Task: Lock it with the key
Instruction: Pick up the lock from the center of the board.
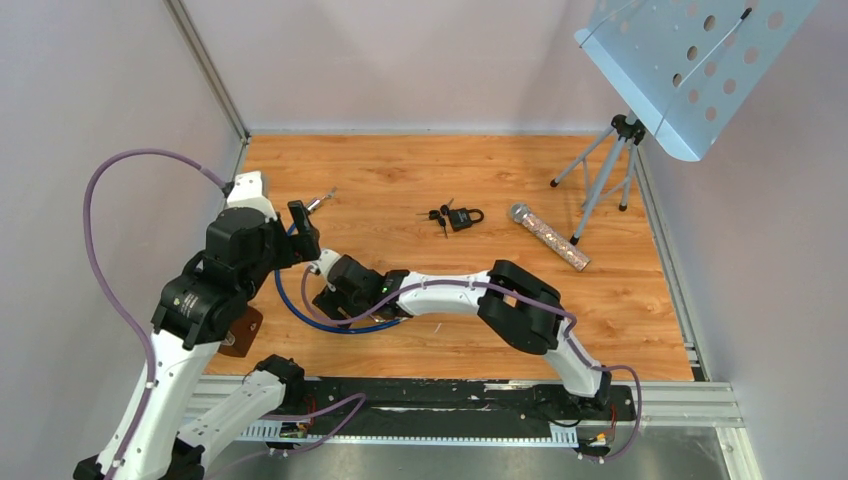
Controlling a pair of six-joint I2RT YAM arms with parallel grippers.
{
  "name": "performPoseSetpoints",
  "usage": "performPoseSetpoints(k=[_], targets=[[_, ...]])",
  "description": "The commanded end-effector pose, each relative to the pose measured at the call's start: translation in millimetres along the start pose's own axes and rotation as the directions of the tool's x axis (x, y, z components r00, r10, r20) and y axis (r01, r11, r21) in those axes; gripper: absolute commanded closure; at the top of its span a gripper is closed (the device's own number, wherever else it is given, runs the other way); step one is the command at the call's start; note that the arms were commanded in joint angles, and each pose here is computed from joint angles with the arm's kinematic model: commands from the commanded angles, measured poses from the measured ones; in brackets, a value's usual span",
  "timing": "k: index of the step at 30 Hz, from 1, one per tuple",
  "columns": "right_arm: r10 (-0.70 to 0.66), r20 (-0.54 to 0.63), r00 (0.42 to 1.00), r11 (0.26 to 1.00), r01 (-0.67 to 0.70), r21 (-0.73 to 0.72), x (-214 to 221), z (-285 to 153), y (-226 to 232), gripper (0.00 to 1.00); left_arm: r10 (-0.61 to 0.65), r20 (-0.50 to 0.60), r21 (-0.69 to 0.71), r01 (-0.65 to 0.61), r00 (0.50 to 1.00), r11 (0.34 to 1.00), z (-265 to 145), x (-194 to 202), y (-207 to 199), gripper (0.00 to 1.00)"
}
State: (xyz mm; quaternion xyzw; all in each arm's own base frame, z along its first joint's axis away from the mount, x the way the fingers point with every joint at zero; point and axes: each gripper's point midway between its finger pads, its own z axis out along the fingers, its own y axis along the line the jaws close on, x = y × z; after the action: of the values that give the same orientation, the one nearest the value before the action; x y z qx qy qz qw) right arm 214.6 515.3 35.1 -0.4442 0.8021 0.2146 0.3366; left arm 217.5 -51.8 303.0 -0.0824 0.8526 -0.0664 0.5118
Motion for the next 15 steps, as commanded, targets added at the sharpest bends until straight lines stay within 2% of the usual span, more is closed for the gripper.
performPoseSetpoints(k=[1,9,11,13,15], targets=[[-0.07,0.014,0.997,0.997,0.07,0.035,-5,8,7,0.21,-0.013,0.045,0.039,0.011,0.999,0.999,-13,-17,-5,0.0],[-0.005,0.039,0.999,0.997,0.002,0.08,-16,19,4,0.2,-0.019,0.054,0.054,0.016,0.998,0.998,-19,-19,-6,0.0],[0.002,0.016,1.0,0.993,-0.004,0.115,-6,27,-2,0.26,-0.02,0.051,0.059,0.017,0.999,0.998,-20,-19,-6,0.0],[0.022,-0.002,1.0,0.987,-0.022,0.159,0,30,-9,0.38,-0.019,0.047,0.061,0.016,0.999,0.998,-21,-17,-6,0.0],[0.038,-0.006,0.999,0.981,-0.036,0.192,2,26,-14,0.44,-0.018,0.042,0.064,0.015,0.999,0.998,-22,-16,-6,0.0]])
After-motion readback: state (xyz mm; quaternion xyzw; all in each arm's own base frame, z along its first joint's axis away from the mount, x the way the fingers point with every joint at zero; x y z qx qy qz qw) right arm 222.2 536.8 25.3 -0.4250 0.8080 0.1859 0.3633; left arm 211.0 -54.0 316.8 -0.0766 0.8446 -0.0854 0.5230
